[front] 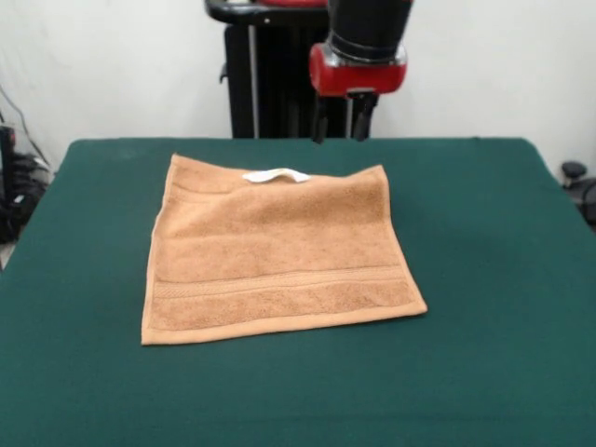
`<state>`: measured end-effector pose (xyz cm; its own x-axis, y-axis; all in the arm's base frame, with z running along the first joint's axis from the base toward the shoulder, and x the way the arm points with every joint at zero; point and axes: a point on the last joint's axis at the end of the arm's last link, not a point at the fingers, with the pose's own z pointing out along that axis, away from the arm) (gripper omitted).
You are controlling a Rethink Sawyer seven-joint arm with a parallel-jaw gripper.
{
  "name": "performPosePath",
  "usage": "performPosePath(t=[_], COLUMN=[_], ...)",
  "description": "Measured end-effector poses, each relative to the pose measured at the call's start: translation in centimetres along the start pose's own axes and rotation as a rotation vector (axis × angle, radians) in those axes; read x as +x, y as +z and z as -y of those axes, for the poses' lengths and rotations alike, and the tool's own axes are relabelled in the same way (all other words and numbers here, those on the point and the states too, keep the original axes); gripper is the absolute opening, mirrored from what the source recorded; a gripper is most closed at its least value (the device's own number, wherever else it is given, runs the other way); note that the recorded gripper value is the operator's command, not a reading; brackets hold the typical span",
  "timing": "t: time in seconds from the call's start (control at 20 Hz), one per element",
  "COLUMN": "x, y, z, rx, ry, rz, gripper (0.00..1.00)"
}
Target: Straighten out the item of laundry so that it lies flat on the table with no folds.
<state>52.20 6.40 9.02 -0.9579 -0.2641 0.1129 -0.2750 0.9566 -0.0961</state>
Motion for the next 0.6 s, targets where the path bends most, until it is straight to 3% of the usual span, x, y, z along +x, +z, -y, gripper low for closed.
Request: performPosePath(t=[0.2,0.25,0.6], x=[-2.1,-3.5,-6.1], y=[-1.5,-2.2,-4.2], z=[3.3,5.8,12.4], rx=[0.01,0.02,0.066], ry=[0.094,0.151,0.274], rz=[0.027,0.039,0.05], gripper=[1.0,1.0,1.0])
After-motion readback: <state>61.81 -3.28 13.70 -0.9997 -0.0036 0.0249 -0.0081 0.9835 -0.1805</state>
